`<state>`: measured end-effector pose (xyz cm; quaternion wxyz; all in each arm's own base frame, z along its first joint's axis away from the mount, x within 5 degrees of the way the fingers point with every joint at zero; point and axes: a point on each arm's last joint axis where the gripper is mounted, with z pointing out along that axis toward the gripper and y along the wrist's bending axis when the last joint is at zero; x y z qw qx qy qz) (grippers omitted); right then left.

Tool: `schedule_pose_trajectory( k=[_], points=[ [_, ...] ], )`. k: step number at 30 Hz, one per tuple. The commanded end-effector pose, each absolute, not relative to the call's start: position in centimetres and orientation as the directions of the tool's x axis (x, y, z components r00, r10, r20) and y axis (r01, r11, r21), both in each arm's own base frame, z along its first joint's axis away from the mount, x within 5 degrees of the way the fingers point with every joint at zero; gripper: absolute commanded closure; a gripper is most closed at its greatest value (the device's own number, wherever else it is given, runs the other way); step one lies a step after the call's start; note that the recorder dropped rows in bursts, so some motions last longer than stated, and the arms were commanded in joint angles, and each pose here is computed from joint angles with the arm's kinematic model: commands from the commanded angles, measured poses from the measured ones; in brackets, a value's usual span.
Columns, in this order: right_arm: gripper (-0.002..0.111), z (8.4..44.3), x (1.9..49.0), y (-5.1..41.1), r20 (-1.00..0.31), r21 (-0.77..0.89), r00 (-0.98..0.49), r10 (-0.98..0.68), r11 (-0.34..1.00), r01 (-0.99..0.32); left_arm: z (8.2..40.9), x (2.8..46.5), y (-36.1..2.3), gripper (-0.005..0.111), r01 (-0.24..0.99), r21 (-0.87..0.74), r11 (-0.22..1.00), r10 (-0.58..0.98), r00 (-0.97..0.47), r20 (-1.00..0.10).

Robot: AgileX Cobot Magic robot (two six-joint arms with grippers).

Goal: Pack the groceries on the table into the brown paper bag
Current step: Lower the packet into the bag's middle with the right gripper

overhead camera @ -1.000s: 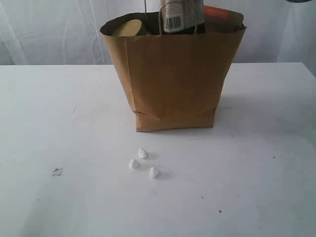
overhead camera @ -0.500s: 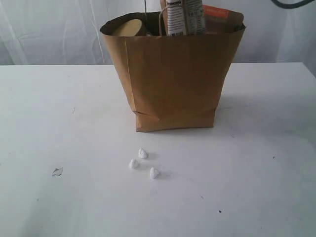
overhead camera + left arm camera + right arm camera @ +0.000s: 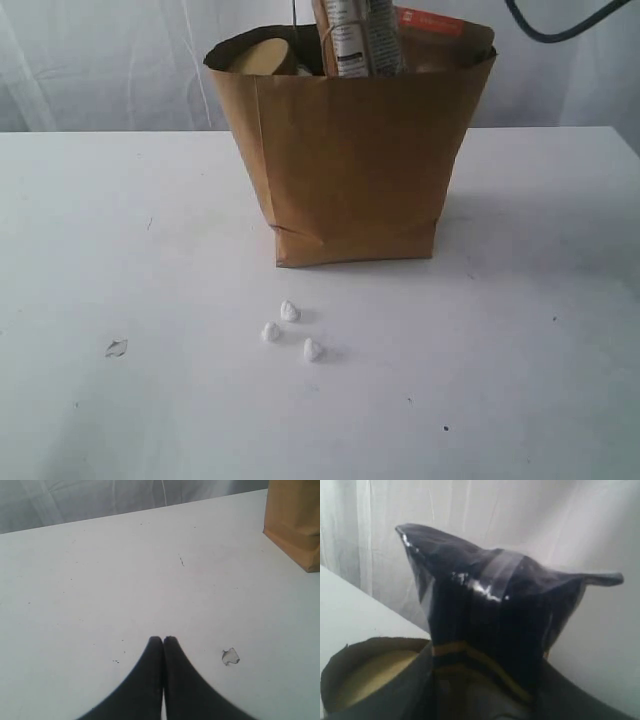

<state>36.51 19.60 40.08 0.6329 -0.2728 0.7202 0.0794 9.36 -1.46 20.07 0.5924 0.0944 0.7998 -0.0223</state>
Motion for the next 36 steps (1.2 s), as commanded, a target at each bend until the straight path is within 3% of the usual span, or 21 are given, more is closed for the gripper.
schedule_pose_trajectory(
  k=[1, 8, 18, 30, 36],
  points=[
    [0.108, 40.7, 36.6, 19.3, -0.957, -0.240, -0.028, -0.288, 0.842, -0.483, 19.9, 9.3, -1.4, 0.107, 0.175, 0.076, 0.982, 0.124, -0.283, -0.951],
    [0.108, 38.7, 37.6, 19.8, -0.941, -0.245, -0.083, -0.327, 0.832, -0.497, 19.9, 9.3, -1.4, 0.107, 0.175, 0.076, 0.982, 0.124, -0.283, -0.951],
    [0.108, 36.3, 36.7, 19.3, -0.838, -0.216, -0.321, -0.441, 0.809, -0.546, 19.9, 9.3, -1.4, 0.107, 0.175, 0.076, 0.982, 0.124, -0.283, -0.951],
    [0.108, 35.3, 36.3, 19.0, -0.775, -0.195, -0.415, -0.477, 0.805, -0.561, 19.9, 9.3, -1.4, 0.107, 0.175, 0.076, 0.982, 0.124, -0.283, -0.951],
    [0.087, 34.4, 36.6, 19.1, -0.753, -0.191, -0.440, -0.490, 0.802, -0.566, 19.9, 9.3, -1.4, 0.107, 0.175, 0.076, 0.982, 0.124, -0.283, -0.951]
  ],
)
